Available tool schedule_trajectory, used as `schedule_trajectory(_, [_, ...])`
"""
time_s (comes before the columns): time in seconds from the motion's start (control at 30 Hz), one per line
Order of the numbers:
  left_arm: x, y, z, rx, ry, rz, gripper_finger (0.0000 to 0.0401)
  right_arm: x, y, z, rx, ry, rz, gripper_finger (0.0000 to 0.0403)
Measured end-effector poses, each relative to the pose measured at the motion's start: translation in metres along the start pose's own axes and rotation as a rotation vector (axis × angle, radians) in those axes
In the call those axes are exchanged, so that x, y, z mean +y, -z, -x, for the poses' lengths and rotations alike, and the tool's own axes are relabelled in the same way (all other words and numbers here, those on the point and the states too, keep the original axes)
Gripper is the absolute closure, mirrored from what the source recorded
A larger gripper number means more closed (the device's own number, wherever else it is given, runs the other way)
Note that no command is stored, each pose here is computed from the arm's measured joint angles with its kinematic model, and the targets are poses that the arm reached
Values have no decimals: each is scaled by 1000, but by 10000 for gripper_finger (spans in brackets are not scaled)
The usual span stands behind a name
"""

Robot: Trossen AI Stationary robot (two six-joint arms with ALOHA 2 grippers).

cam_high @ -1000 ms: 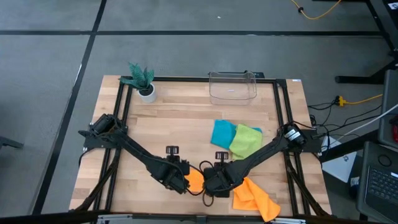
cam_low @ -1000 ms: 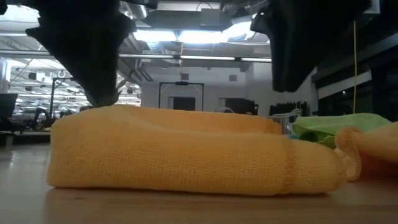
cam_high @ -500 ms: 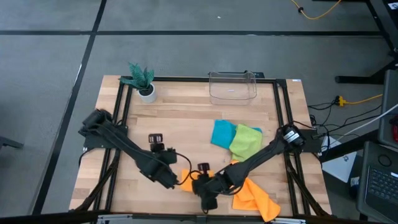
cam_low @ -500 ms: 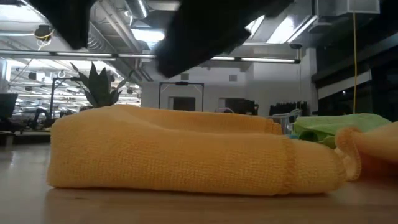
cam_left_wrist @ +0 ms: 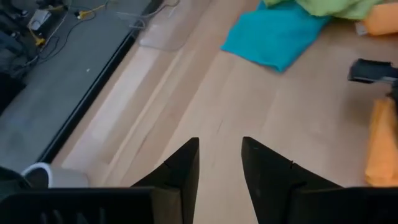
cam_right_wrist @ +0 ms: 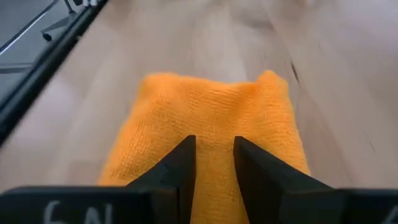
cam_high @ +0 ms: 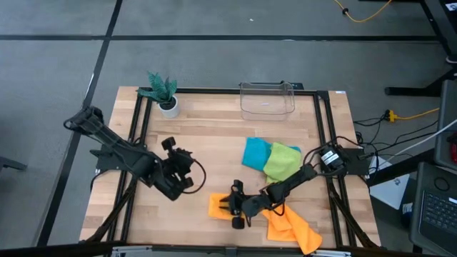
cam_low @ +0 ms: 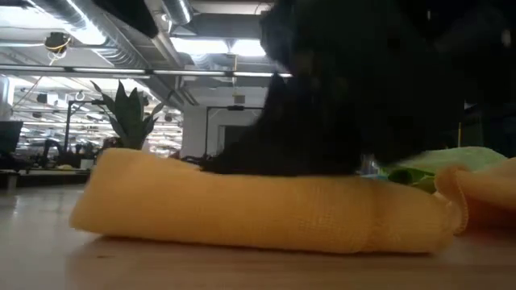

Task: Fold microfiber towels
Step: Fold the top orange microfiber towel

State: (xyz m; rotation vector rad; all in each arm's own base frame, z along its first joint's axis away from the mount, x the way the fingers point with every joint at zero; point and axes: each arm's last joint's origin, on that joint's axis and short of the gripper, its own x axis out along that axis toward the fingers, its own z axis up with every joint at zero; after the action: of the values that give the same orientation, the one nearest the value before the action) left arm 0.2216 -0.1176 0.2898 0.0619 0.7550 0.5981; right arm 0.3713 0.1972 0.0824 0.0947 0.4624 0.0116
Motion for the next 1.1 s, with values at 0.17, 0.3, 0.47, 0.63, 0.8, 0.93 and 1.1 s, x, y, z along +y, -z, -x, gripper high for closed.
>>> schedule_trajectory(0.17, [-2, 11, -18, -27, -17, 47, 289, -4, 16, -8, 15, 21, 4, 292])
schedule_trajectory(0.3, [-5, 14, -25, -62, -32, 72, 289, -2, 11, -10, 15, 20, 22, 292])
schedule_trajectory(0.47, [-6, 14, -24, -83, -34, 96, 289, 0, -20, 8, 20, -2, 84, 292])
schedule_trajectory(0.63, [-10, 15, -21, -102, -8, 167, 289, 2, -64, 42, 22, -41, 131, 292])
schedule_trajectory(0.8, [-11, 13, -21, -129, -20, 151, 289, 6, -84, 59, 11, -182, 98, 292])
schedule_trajectory(0.93, [-9, 11, -23, -127, -30, 149, 289, 7, -79, 59, 54, -224, 99, 292])
schedule_trajectory(1.1, [-7, 10, -26, -118, -37, 155, 289, 3, -65, 60, 207, -203, 23, 292])
